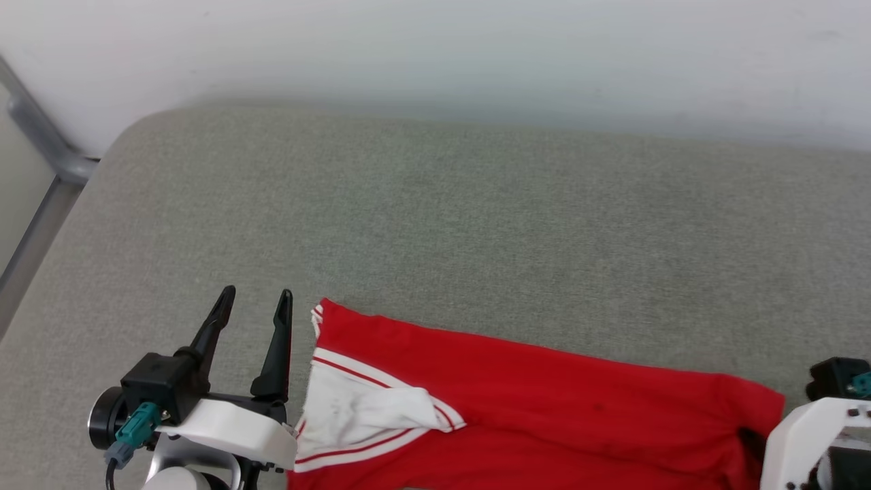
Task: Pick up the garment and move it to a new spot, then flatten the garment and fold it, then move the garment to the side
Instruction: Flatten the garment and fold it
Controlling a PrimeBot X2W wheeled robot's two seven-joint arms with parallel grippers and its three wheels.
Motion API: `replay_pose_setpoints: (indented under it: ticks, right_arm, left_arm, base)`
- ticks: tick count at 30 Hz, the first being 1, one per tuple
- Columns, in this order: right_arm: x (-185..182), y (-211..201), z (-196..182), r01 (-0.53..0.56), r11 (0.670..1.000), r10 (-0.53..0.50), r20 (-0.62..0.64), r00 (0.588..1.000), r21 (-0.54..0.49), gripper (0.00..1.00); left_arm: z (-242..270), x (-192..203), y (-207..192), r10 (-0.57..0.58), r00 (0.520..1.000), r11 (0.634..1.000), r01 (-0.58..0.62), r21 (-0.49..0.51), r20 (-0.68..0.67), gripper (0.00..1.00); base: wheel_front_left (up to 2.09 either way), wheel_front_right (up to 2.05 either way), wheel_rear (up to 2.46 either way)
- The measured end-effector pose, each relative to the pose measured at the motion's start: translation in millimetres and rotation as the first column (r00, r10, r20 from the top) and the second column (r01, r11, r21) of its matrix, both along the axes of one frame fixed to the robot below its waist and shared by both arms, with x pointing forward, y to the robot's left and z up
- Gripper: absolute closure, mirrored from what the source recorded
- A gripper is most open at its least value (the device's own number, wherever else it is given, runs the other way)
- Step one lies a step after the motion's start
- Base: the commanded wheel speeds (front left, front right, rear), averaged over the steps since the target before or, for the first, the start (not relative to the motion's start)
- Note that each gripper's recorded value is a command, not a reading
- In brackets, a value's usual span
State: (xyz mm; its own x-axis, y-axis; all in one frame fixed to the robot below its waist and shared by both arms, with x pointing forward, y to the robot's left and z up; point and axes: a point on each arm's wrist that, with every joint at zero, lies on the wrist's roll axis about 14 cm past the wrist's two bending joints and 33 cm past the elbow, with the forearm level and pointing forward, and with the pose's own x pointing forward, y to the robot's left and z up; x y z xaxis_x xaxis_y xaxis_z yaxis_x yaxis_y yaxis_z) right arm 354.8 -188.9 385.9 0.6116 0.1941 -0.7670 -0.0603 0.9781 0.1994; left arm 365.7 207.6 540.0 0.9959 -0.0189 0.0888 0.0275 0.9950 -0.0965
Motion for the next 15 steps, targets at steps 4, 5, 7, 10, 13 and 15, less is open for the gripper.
replay_pose_setpoints:
  ticks: [4,5,7,10,13,15]
  right_arm:
    - [-2,-31,15,0.082,0.996,-0.082,0.028,0.996,-0.029,1.00]
    - [-4,-41,17,0.109,0.993,-0.108,0.029,0.994,-0.036,1.00]
    - [-8,-64,22,0.166,0.984,-0.165,0.028,0.986,-0.057,1.00]
    - [-15,-99,30,0.247,0.965,-0.245,0.031,0.969,-0.093,1.00]
    - [-22,-115,32,0.297,0.951,-0.297,0.010,0.955,-0.087,1.00]
    - [-23,-105,31,0.334,0.942,-0.333,-0.023,0.943,0.019,1.00]
  left_arm:
    - [3,-1,-8,-0.019,1.000,1.000,0.019,0.003,0.006,0.00]
    - [4,0,-9,-0.023,1.000,1.000,0.023,0.002,0.012,0.00]
    - [7,1,-12,-0.028,0.999,1.000,0.028,0.000,0.021,0.00]
    - [8,0,-15,-0.036,0.999,0.999,0.036,-0.002,0.026,0.00]
    - [8,-1,-17,-0.041,0.999,0.999,0.041,0.001,0.026,0.00]
    - [9,-2,-17,-0.042,0.999,0.999,0.042,0.002,0.028,0.00]
  base:
    - [0.00,0.00,0.00]
    - [0.00,0.00,0.00]
    - [0.00,0.00,0.00]
    - [0.00,0.00,0.00]
    - [0.00,0.00,0.00]
    - [0.00,0.00,0.00]
